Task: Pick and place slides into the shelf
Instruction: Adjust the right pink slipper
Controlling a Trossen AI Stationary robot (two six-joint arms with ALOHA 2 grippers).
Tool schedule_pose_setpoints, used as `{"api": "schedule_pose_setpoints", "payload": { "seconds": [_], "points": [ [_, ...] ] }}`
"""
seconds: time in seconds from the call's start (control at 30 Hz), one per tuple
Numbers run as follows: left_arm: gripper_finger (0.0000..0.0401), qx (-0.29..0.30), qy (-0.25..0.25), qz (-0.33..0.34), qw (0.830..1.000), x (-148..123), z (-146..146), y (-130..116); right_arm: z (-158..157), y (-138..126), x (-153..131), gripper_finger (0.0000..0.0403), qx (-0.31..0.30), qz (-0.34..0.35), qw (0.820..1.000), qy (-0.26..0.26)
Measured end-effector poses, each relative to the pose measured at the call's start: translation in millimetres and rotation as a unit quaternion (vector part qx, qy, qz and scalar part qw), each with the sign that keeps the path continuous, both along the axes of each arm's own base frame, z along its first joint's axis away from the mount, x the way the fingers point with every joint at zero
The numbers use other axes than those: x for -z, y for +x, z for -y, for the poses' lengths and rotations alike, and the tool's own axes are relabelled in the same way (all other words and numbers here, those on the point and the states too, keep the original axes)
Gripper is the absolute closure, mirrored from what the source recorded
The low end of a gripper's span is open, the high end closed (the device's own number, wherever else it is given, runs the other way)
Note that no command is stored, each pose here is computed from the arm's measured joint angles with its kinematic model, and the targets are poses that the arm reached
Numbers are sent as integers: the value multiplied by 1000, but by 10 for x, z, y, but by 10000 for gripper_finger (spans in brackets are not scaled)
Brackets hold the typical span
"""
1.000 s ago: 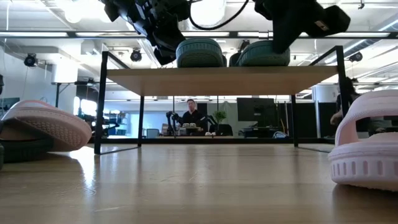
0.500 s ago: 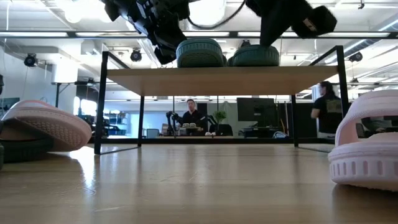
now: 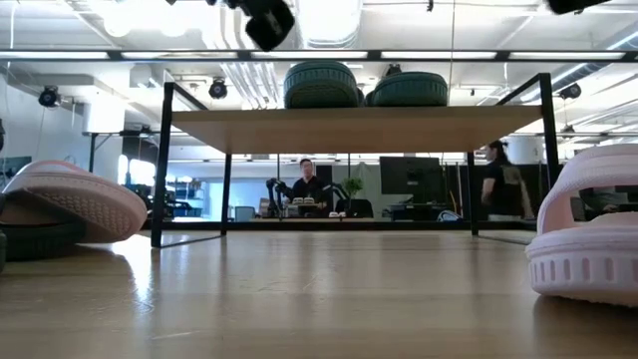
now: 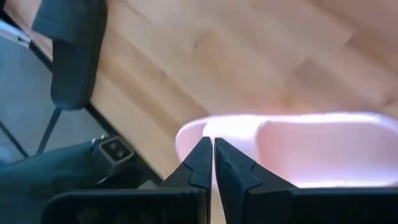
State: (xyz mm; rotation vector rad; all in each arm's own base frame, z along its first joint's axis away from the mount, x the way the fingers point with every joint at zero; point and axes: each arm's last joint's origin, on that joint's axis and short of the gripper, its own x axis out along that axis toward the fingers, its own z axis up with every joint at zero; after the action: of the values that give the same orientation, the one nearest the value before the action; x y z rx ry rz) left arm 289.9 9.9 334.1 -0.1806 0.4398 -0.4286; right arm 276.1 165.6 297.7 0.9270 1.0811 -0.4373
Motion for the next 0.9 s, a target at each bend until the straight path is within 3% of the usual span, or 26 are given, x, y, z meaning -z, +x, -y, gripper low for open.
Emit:
{"api": "schedule_pose_setpoints", "payload": {
  "seconds": [0.2,0.3,0.47,0.67,0.9],
  "points": [
    [389,5,-3,-92,996,93,43,-256,-360,-99,107,380,15,-9,999,38],
    [389,17,12,-144,989,132,99,-530,-550,-123,204,360,17,-13,998,53],
    [389,-16,31,-150,988,81,176,-923,-842,-121,480,309,3,-28,998,49],
    [389,-76,-12,-140,987,67,233,-1235,-977,-101,801,249,-6,-67,998,6],
    [389,-109,-59,-152,981,187,320,-1392,-907,-158,778,212,-5,-79,996,-29]
  ]
}}
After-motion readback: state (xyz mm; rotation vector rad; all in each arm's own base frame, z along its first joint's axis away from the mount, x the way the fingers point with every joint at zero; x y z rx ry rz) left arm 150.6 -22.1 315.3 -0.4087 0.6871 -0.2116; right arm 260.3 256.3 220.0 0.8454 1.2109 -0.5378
